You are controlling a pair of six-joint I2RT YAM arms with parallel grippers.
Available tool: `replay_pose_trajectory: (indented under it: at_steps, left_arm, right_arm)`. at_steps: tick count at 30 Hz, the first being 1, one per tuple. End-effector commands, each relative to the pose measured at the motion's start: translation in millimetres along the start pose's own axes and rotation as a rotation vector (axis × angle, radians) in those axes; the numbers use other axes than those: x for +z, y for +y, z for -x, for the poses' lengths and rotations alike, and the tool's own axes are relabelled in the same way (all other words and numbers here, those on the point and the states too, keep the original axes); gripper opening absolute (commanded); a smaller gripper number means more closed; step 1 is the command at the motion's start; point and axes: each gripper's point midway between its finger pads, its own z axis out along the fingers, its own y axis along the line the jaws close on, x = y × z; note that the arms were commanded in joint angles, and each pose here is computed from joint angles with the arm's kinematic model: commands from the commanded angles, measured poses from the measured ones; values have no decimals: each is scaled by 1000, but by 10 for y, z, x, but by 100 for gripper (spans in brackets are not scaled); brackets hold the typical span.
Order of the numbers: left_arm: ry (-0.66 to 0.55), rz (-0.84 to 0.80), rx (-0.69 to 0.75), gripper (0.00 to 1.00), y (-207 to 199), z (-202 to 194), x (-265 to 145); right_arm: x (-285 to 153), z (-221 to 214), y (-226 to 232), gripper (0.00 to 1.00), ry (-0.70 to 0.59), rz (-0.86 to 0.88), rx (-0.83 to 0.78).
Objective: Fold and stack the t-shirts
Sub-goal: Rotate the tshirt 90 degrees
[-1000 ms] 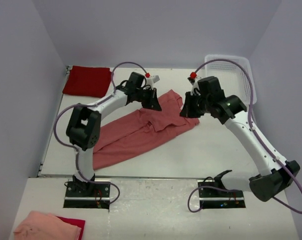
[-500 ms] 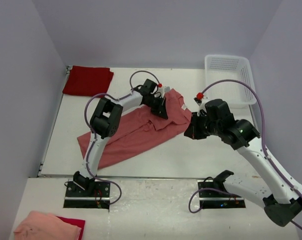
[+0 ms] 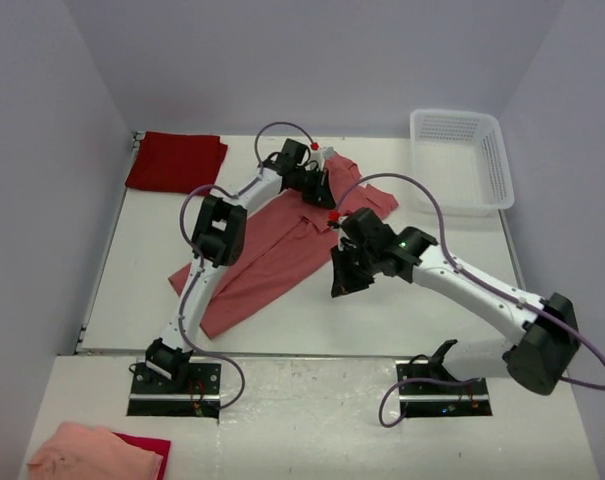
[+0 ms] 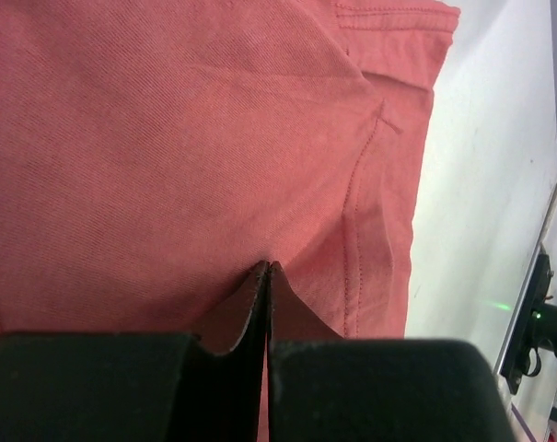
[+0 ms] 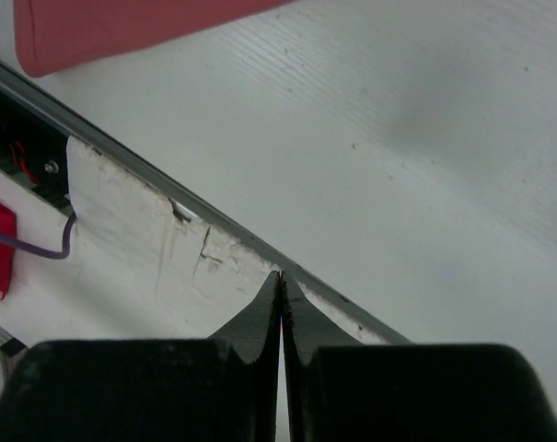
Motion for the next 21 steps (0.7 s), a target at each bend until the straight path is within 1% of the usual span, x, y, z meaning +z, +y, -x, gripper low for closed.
replay_pose_trajectory:
  at_steps: [1, 2, 3, 4, 5, 7, 8, 9, 10, 11, 12, 13, 14, 16, 17, 18, 19, 21]
  left_arm:
    - [-81, 61, -37, 0, 472, 209, -187]
    - [-88, 49, -53, 0, 520, 207, -234]
    - [-125, 55, -62, 0, 646, 300, -360]
    - [-137, 60, -71, 0, 691, 327, -428]
    - [-147, 69, -79, 0, 759, 348, -493]
    - [-177, 88, -91, 0, 935, 420, -704]
    - [-185, 98, -100, 0, 1000, 430, -764]
    - [-202, 113, -115, 0, 1117, 457, -897]
    - [-210, 115, -117, 0, 1153, 469, -960]
    - [-220, 118, -123, 0, 1205, 481, -1021]
    - [-238, 128, -133, 0, 1288, 511, -1121]
    - [-246, 132, -137, 0, 1324, 527, -1165]
    - [-259, 138, -151, 0, 1391, 539, -1239]
    - [-271, 143, -159, 0, 1443, 554, -1304]
    - [-280, 147, -168, 0, 1485, 561, -1353]
    - [-283, 146, -169, 0, 1486, 570, -1372]
    - [-283, 141, -171, 0, 1484, 565, -1387]
    - [-287, 139, -177, 0, 1493, 566, -1429]
  right_arm:
    - [259, 336, 313, 0, -22, 66, -73]
    - [336, 365, 359, 0, -7, 73, -84]
    - [418, 409, 427, 0, -3, 85, -106]
    - [447, 511, 515, 0, -11, 99, -115]
    - [639, 500, 491, 0, 32, 84, -110]
    - [716, 617, 679, 0, 36, 132, -131]
    - [864, 599, 685, 0, 69, 129, -130]
    - [914, 598, 759, 0, 84, 142, -139]
    - [907, 692, 894, 0, 72, 167, -155]
    - [949, 689, 966, 0, 86, 184, -162]
    - [1074, 648, 1010, 0, 117, 186, -171]
    - [1058, 736, 1151, 0, 105, 217, -187]
    - [1184, 665, 1207, 0, 149, 235, -190]
    - [1228, 734, 1394, 0, 157, 284, -202]
    - [1271, 729, 1453, 0, 173, 304, -205]
    - [1392, 647, 1498, 0, 218, 324, -205]
    - [1398, 707, 1603, 0, 209, 345, -215]
    - [1444, 668, 1736, 0, 242, 398, -222]
